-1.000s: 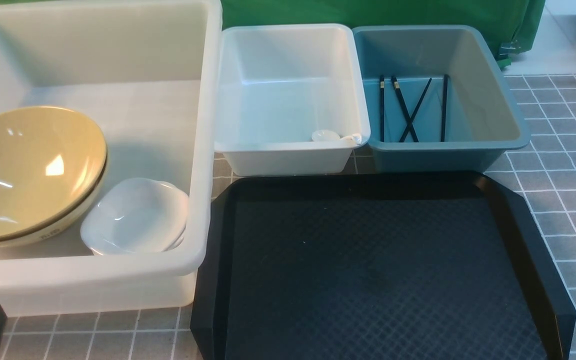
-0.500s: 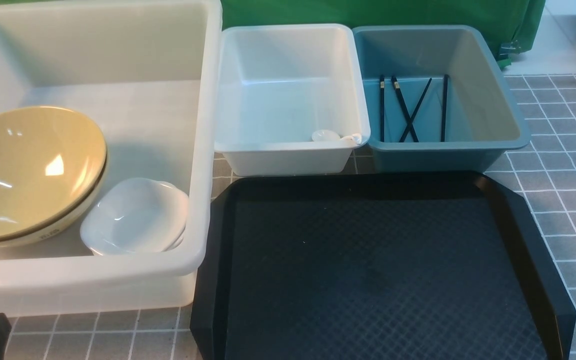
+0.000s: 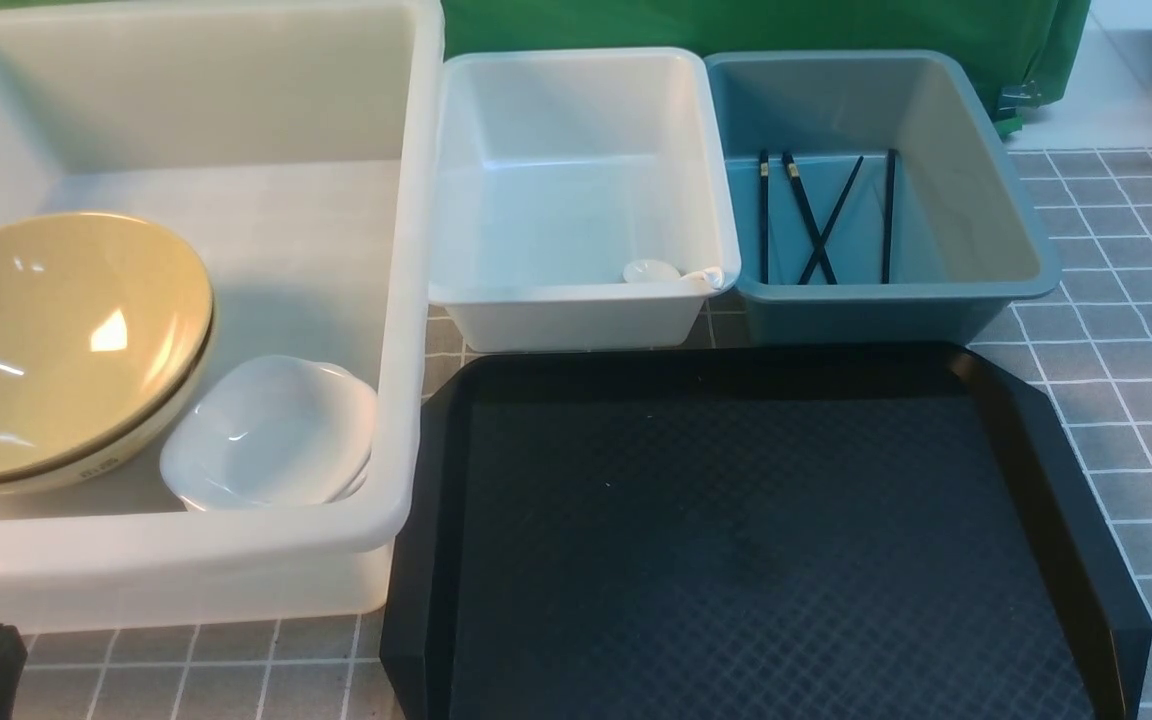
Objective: On grey table put chopsticks spoon bowls plates into blue grey white boxes.
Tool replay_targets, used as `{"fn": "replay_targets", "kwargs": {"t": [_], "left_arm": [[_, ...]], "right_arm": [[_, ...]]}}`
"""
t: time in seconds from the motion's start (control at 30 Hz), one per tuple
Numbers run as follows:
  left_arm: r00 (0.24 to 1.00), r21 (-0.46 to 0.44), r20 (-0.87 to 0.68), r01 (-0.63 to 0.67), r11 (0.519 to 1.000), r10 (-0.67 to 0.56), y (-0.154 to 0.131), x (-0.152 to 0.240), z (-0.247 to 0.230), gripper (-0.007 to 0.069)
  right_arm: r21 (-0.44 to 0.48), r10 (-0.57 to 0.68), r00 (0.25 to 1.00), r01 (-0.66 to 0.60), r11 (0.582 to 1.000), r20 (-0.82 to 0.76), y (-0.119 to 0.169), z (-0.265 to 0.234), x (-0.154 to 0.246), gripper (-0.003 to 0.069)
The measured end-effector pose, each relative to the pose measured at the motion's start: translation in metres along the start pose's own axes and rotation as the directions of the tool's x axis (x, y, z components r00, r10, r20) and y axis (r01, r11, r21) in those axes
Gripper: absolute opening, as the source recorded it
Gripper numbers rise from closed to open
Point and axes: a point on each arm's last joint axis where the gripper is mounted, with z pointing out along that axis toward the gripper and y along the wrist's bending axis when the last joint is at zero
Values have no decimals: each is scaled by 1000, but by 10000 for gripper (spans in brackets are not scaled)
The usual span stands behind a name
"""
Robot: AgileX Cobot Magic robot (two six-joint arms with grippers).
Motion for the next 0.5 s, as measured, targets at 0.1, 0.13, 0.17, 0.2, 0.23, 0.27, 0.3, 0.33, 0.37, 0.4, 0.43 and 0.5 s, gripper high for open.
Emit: {"fn": "replay_targets", "kwargs": {"t": [0.1, 0.13, 0.17, 0.2, 0.23, 0.27, 0.3, 0.33, 0.37, 0.4, 0.43, 0.5], "left_arm": [[1000, -1, 0, -3, 1000, 3, 0, 0, 0, -8], [1000, -1, 0, -3, 1000, 3, 0, 0, 0, -8], [1000, -1, 0, -4, 1000, 4, 0, 0, 0, -8], [1000, -1, 0, -4, 1000, 4, 0, 0, 0, -8], [1000, -1, 0, -4, 1000, 4, 0, 0, 0, -8], [1000, -1, 0, -4, 1000, 4, 0, 0, 0, -8], [1000, -1, 0, -4, 1000, 4, 0, 0, 0, -8], [1000, -1, 0, -6, 1000, 6, 0, 0, 0, -8], [1000, -1, 0, -7, 1000, 7, 0, 0, 0, -8], [1000, -1, 0, -7, 1000, 7, 0, 0, 0, -8], [1000, -1, 0, -7, 1000, 7, 0, 0, 0, -8], [1000, -1, 0, -7, 1000, 7, 0, 0, 0, -8]], "right_arm": [[0, 0, 1000, 0, 1000, 0, 0, 0, 0, 132], [0, 0, 1000, 0, 1000, 0, 0, 0, 0, 132], [0, 0, 1000, 0, 1000, 0, 0, 0, 0, 133], [0, 0, 1000, 0, 1000, 0, 0, 0, 0, 134], [0, 0, 1000, 0, 1000, 0, 0, 0, 0, 136], [0, 0, 1000, 0, 1000, 0, 0, 0, 0, 137], [0, 0, 1000, 0, 1000, 0, 0, 0, 0, 138], [0, 0, 1000, 0, 1000, 0, 0, 0, 0, 139], [0, 0, 1000, 0, 1000, 0, 0, 0, 0, 141], [0, 0, 1000, 0, 1000, 0, 0, 0, 0, 141], [0, 0, 1000, 0, 1000, 0, 0, 0, 0, 143], [0, 0, 1000, 0, 1000, 0, 0, 0, 0, 146]]}}
